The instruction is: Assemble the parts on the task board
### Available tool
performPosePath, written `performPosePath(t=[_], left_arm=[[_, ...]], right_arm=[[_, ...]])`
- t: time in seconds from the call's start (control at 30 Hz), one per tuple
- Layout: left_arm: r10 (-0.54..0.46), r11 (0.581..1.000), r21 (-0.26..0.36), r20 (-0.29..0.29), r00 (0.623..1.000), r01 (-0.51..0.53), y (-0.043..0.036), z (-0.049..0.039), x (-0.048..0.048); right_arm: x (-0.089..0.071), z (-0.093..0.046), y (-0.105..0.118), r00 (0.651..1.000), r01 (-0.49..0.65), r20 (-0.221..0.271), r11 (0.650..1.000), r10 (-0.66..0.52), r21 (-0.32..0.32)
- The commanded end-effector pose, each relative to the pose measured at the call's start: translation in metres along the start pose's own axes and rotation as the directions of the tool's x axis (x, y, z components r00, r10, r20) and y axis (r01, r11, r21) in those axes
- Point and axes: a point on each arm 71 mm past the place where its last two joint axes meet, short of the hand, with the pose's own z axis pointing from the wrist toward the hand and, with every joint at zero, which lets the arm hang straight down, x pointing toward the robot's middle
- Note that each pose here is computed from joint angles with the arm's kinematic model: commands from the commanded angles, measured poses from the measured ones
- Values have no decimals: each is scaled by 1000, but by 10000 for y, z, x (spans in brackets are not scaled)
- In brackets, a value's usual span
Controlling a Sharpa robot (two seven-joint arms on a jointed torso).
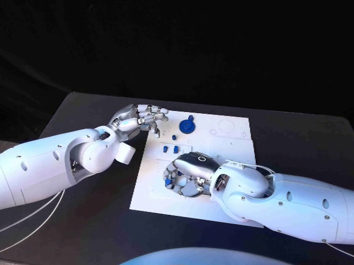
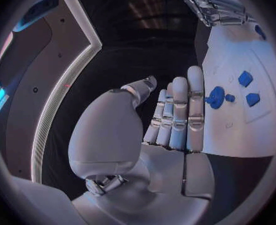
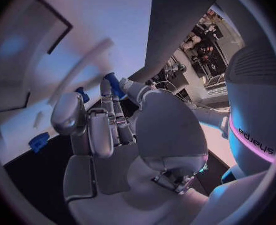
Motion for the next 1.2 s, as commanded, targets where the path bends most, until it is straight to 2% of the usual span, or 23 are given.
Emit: performPosePath(t=[0.03, 0.3, 0.83, 1.0, 1.1, 1.2], left_arm=[[-5, 1000, 3, -22, 1000, 5, -5, 2, 25], [-4, 1000, 2, -21, 1000, 4, -6, -4, 17], [-4, 1000, -1, -20, 1000, 4, -6, -11, 5], [-3, 1000, -2, -19, 1000, 3, -6, -15, -2], [-2, 1000, -2, -16, 1000, 2, -8, -21, -11], [-1, 1000, -2, -13, 1000, 1, -8, -25, -21]], right_arm=[[85, -15, -13, 999, 26, -48, 1000, -25, 17], [51, -36, -32, 1000, 18, 5, 999, -18, 32], [-20, -120, 15, 995, -32, 98, 999, 33, -7], [-124, -244, 7, 981, -88, 171, 995, 94, -40], [-266, -354, -48, 956, -168, 232, 983, 182, -80], [-409, -444, -158, 930, -252, 257, 965, 262, -74]])
